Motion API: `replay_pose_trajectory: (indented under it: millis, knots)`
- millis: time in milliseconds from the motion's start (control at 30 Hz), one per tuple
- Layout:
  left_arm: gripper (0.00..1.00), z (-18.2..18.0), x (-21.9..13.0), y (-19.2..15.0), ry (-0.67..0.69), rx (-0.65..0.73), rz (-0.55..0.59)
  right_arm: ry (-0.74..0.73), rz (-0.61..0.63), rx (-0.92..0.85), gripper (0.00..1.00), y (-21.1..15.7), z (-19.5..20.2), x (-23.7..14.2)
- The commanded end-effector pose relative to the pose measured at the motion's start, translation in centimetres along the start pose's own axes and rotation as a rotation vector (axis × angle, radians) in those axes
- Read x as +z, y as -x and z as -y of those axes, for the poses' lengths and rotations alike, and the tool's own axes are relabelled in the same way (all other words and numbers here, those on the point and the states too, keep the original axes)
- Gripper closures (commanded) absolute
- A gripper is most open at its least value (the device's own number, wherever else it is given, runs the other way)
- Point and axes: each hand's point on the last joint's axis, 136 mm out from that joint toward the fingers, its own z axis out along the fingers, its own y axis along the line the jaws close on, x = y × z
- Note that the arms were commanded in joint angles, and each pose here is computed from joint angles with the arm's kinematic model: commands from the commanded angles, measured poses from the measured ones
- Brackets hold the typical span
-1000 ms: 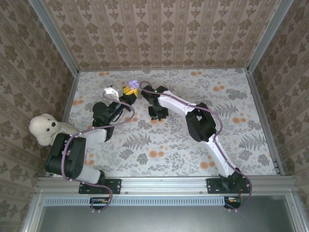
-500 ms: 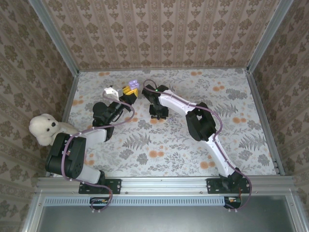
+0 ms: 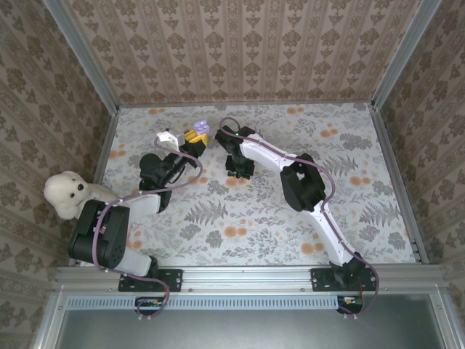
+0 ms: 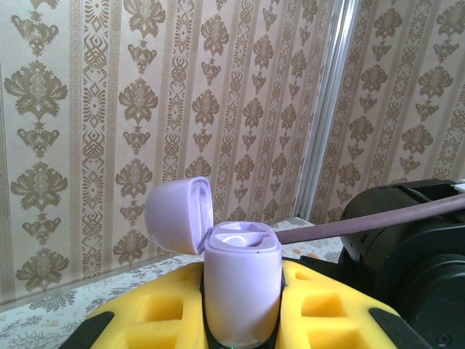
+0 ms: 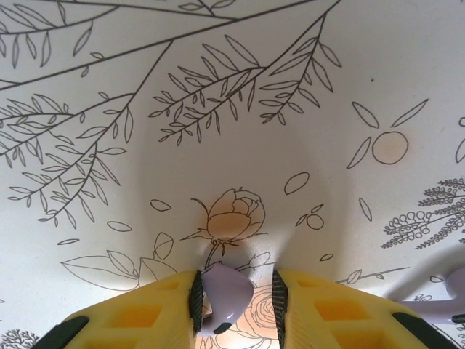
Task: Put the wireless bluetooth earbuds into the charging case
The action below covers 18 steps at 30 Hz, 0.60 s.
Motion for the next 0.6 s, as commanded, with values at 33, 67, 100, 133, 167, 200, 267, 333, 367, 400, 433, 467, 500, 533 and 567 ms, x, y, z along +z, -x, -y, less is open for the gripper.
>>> replay_pose_trajectory:
  millis: [33, 67, 100, 133, 167, 200, 267, 333, 367, 400, 433, 467, 500, 533, 567]
  knots:
    - [1.00, 0.3, 0.2, 1.2, -0.022, 0.013, 0.043, 0.010, -0.050, 0.033, 0.68, -0.5, -0.3, 1.5]
    - [1.00, 0.3, 0.2, 1.2, -0.022, 0.012, 0.043, 0.022, -0.056, 0.016, 0.69, -0.6, -0.6, 1.5]
    - [1.00, 0.3, 0.2, 1.2, -0.021, 0.013, 0.043, 0.032, -0.062, -0.007, 0.71, -0.7, -0.8, 1.5]
    - [1.00, 0.4, 0.2, 1.3, -0.023, 0.012, 0.044, 0.041, -0.070, -0.030, 0.73, -0.8, -1.0, 1.5]
    - [1.00, 0.4, 0.2, 1.2, -0.023, 0.011, 0.043, 0.045, -0.079, -0.060, 0.75, -1.0, -1.0, 1.6]
    - [1.00, 0.3, 0.2, 1.3, -0.021, 0.013, 0.044, 0.044, -0.086, -0.093, 0.76, -1.1, -1.0, 1.5]
    - [1.00, 0.3, 0.2, 1.3, -0.020, 0.013, 0.046, 0.038, -0.090, -0.161, 0.77, -1.3, -0.8, 1.4]
    - [1.00, 0.3, 0.3, 1.4, -0.020, 0.011, 0.047, 0.034, -0.089, -0.222, 0.78, -1.3, -0.6, 1.2]
    - [1.00, 0.2, 0.3, 1.4, -0.020, 0.010, 0.046, 0.032, -0.085, -0.253, 0.78, -1.4, -0.6, 1.0]
    - [1.00, 0.2, 0.3, 1.4, -0.019, 0.009, 0.046, 0.032, -0.084, -0.284, 0.78, -1.4, -0.5, 0.8]
    - [1.00, 0.2, 0.3, 1.3, -0.019, 0.007, 0.045, 0.035, -0.084, -0.314, 0.78, -1.5, -0.6, 0.6]
    - [1.00, 0.2, 0.3, 1.3, -0.019, 0.008, 0.045, 0.029, -0.082, -0.346, 0.78, -1.6, -0.5, 0.4]
    - [1.00, 0.2, 0.3, 1.3, -0.018, 0.007, 0.045, 0.023, -0.079, -0.383, 0.78, -1.7, -0.5, 0.2]
    - [1.00, 0.1, 0.3, 1.4, -0.017, 0.008, 0.047, 0.018, -0.078, -0.414, 0.78, -1.9, -0.4, 0.0]
    - [1.00, 0.1, 0.3, 1.4, -0.016, 0.007, 0.046, 0.004, -0.078, -0.449, 0.78, -2.2, -0.2, -0.2]
